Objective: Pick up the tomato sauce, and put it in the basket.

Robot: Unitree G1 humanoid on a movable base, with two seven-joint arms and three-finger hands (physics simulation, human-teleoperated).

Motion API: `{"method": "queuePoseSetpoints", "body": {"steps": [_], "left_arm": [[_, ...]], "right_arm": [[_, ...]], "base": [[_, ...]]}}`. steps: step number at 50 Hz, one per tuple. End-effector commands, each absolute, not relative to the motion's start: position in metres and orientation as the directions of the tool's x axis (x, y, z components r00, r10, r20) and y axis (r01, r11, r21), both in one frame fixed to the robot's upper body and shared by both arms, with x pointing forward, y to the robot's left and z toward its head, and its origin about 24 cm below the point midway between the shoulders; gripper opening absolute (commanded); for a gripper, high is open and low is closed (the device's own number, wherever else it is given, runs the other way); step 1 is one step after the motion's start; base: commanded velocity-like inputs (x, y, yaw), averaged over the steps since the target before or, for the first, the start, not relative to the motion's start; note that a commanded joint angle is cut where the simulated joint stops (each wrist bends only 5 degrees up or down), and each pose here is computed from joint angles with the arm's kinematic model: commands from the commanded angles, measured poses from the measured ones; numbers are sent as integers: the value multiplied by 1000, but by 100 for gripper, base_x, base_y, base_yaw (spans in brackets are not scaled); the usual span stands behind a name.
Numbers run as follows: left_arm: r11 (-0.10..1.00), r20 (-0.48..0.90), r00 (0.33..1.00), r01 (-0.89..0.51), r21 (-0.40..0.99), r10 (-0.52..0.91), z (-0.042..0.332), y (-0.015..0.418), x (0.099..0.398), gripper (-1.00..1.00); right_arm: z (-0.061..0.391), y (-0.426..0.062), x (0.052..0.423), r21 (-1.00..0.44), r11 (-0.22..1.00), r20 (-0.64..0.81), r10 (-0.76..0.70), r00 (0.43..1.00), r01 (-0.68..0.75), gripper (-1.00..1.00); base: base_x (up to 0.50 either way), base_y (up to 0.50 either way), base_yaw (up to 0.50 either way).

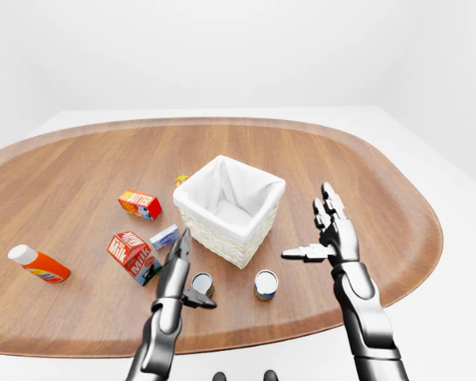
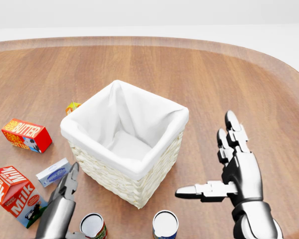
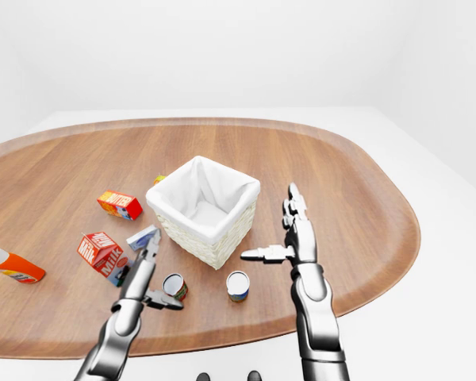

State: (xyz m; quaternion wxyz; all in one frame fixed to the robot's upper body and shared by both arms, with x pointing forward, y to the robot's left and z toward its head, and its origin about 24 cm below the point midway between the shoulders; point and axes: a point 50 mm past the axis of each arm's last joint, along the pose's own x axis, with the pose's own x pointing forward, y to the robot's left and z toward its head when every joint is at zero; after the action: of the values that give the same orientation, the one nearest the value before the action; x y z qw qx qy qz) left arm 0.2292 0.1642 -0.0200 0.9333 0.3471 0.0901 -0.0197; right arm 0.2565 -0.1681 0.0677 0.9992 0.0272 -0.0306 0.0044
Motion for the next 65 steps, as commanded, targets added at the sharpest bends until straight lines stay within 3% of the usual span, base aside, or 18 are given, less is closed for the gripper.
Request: {"method": "queuePoseSetpoints", "body": {"steps": [1, 65], "left_arm": [[760, -176, 984, 104, 641, 13, -19, 160, 231, 100], [753, -263, 964, 140, 643, 45, -43, 161, 232, 100]], "right_arm": [[68, -168, 256, 54, 998, 61, 7, 998, -10, 100], [65, -167, 257, 53, 999, 48, 7, 999, -10, 100]], "base": [[0, 0, 0], [0, 0, 0]]}}
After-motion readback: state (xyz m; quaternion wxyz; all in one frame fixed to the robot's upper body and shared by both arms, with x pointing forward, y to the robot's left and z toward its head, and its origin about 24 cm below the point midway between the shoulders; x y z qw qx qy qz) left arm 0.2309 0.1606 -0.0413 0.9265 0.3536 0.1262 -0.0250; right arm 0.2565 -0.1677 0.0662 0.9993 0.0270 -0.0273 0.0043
